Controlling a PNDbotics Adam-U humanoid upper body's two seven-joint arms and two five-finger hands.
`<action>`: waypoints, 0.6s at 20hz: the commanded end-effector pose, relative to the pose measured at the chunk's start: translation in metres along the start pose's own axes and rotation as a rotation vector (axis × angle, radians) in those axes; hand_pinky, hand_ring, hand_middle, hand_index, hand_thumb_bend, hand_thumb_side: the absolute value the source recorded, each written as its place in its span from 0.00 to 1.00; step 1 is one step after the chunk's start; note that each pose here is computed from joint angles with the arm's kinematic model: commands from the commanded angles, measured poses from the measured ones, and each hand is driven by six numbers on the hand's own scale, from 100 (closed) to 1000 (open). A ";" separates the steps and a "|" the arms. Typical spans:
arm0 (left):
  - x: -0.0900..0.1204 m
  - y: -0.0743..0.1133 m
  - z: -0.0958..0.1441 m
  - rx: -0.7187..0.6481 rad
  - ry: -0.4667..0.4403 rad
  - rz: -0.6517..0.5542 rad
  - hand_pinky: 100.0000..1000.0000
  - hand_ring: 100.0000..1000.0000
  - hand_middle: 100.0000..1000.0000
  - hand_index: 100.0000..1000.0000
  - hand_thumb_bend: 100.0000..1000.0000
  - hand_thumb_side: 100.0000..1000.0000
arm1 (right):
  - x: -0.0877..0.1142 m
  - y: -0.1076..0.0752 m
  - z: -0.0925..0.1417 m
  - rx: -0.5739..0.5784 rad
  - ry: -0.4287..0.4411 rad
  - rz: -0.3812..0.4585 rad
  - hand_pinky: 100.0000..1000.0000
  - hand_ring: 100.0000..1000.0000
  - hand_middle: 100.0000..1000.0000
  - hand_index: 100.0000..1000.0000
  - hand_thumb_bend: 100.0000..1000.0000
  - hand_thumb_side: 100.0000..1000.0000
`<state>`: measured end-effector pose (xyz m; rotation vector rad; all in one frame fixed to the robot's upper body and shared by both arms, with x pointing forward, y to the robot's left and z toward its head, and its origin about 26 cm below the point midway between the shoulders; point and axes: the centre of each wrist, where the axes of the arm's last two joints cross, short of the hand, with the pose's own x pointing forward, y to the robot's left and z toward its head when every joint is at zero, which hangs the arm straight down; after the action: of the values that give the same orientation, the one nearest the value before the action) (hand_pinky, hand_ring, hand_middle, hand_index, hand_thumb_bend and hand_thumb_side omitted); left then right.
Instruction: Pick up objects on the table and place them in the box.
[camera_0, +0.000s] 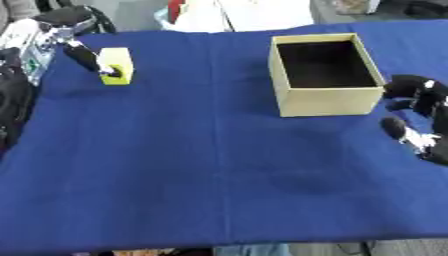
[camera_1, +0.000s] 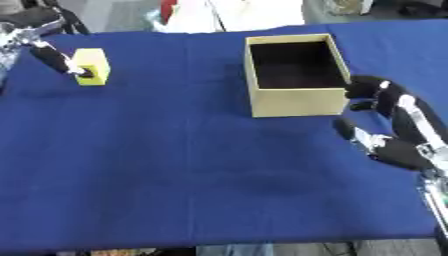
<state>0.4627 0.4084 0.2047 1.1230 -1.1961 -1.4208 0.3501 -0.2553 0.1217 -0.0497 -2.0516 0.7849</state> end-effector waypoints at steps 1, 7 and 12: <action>-0.007 0.016 0.003 0.051 0.035 -0.021 0.75 0.71 0.69 0.75 0.64 0.25 | 0.004 -0.006 -0.002 -0.001 -0.015 0.009 0.68 0.76 0.72 0.86 0.47 0.45; -0.014 0.003 0.004 0.074 0.111 -0.001 0.73 0.69 0.66 0.74 0.60 0.21 | 0.003 -0.004 -0.003 0.006 -0.016 0.001 0.68 0.76 0.72 0.86 0.46 0.45; -0.017 -0.005 0.004 0.065 0.136 0.011 0.73 0.68 0.66 0.74 0.58 0.19 | 0.004 -0.003 -0.005 0.011 -0.020 -0.003 0.68 0.76 0.72 0.86 0.46 0.45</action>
<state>0.4612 0.4207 0.1867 1.1932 -1.1455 -1.3053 0.3504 -0.2538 0.1198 -0.0333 -2.0427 0.7911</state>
